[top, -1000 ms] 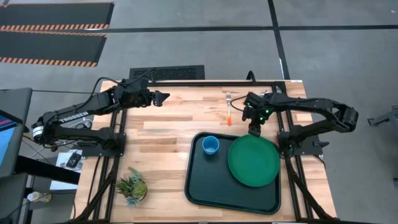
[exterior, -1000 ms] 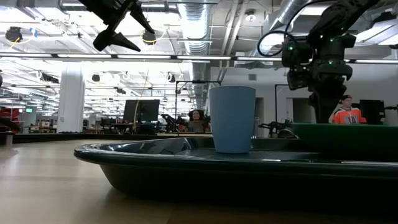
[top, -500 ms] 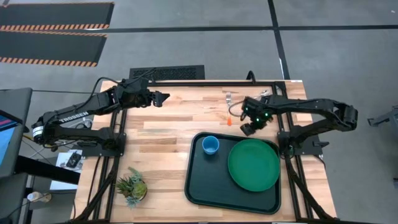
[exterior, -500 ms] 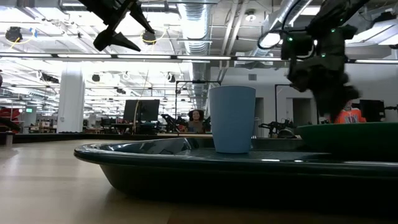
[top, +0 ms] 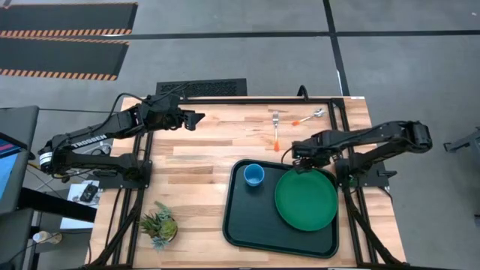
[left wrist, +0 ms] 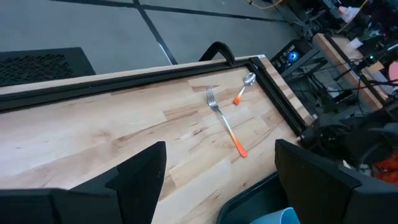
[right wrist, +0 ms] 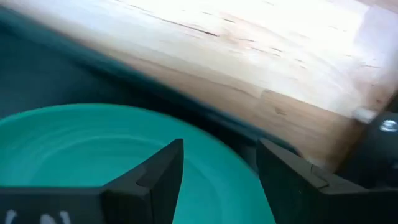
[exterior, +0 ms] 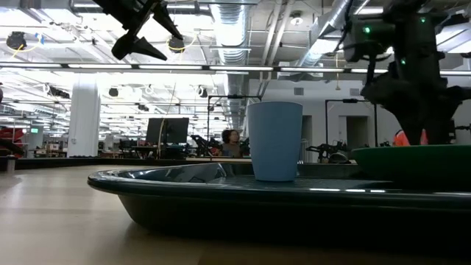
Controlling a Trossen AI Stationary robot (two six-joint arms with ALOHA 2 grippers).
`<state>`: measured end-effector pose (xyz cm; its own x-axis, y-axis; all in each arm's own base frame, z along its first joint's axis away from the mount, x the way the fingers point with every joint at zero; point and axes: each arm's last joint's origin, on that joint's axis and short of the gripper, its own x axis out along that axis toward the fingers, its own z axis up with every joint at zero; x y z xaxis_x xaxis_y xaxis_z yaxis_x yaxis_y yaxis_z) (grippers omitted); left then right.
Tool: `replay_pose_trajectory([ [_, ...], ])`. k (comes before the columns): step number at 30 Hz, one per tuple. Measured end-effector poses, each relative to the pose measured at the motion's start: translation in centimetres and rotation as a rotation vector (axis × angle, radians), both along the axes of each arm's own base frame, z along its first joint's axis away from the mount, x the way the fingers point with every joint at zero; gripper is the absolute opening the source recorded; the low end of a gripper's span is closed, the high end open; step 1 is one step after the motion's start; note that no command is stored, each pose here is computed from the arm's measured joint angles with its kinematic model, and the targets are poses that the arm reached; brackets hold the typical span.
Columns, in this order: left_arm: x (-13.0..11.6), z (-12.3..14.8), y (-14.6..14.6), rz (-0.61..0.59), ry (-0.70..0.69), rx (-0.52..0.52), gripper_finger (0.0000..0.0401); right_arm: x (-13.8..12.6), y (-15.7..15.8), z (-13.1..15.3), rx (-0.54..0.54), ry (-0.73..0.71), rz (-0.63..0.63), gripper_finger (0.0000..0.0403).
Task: Pick and place plate/cup/fork/spoon on tray
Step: Put the green plate on the black tray
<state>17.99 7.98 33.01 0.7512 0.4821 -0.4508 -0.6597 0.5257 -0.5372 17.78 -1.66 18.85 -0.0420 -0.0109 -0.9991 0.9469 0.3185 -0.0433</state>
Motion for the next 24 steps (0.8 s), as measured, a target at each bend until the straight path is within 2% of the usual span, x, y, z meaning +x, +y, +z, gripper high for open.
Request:
replay_pose_trajectory([
  [6,0.0,0.0,0.0,0.0,-0.002,0.001,0.0284,-1.4,0.7,-2.1,0.033,0.078,-0.049,0.0225],
  [11,0.0,0.0,0.0,0.0,-0.002,0.001,0.0284,-1.3,1.5,-2.3,0.054,0.06,-0.027,0.0225],
  [16,0.0,0.0,0.0,0.005,-0.001,0.004,0.0284,-0.5,2.6,-2.2,0.091,-0.043,-0.036,0.0225],
  [20,0.0,0.0,0.0,0.007,0.001,0.008,0.0284,0.2,3.5,-0.9,0.1,-0.12,-0.011,0.0225],
  [24,0.0,0.0,0.0,0.008,0.003,0.011,0.0284,-0.2,4.9,-0.5,0.105,-0.135,0.033,0.0225],
])
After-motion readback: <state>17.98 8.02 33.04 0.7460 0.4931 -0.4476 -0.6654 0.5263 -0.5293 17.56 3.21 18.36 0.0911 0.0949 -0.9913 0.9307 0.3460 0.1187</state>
